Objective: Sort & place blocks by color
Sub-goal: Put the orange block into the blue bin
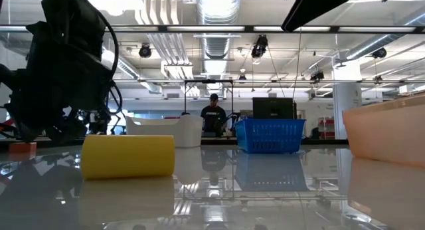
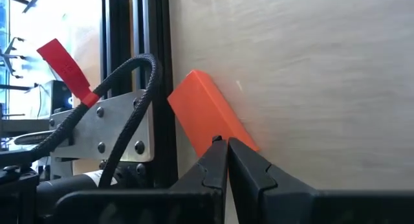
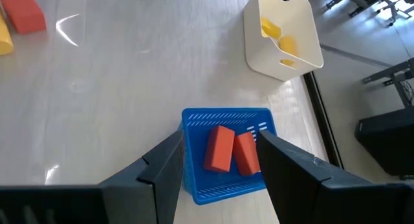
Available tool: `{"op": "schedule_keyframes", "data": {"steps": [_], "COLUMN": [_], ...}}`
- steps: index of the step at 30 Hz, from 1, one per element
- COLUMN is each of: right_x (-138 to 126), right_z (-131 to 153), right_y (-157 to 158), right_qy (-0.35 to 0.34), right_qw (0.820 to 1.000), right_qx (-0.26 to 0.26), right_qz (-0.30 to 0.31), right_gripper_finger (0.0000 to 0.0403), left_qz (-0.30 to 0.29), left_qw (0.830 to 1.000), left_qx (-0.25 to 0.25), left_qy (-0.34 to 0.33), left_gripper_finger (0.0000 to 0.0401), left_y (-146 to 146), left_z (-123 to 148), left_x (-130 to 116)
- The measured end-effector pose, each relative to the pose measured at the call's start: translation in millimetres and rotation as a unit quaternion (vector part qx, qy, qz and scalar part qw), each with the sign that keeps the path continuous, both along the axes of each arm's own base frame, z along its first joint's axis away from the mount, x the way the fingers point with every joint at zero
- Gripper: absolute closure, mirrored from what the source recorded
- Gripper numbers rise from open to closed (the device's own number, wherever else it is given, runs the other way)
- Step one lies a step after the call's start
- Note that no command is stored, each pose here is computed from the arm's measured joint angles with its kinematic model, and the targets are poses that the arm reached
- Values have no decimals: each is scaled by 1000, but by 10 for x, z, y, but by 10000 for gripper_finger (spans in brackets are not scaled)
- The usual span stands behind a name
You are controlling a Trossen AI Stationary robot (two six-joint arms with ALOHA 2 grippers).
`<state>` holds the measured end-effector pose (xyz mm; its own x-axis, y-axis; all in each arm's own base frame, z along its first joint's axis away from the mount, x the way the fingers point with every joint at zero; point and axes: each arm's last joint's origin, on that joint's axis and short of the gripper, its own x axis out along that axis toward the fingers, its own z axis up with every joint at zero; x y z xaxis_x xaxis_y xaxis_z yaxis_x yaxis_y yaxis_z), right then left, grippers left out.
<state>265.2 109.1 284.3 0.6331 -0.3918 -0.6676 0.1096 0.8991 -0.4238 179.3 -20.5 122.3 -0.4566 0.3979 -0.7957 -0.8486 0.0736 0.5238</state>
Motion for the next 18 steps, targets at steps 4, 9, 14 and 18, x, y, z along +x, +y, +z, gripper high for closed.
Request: {"op": "schedule_keyframes", "data": {"steps": [4, 9, 14, 18], "right_x": [-1, -1, -1, -1], "right_z": [-5, -5, -5, -5], "right_y": [0, 0, -1, 0], "right_qy": [1, 1, 1, 1], "right_qw": [1000, 1000, 1000, 1000], "right_qx": [0, 0, 0, 0], "right_qz": [0, 0, 0, 0], "right_gripper_finger": [220, 220, 220, 220], "left_qz": [-2, -46, -156, -294], "left_qw": [1000, 997, 979, 949], "left_qx": [-1, -17, -31, -66], "left_qy": [-15, -66, -125, -94], "left_gripper_finger": [401, 401, 401, 401], "left_y": [-10, -55, -203, -294], "left_z": [27, 149, 417, 584], "left_x": [59, 304, 646, 776]}}
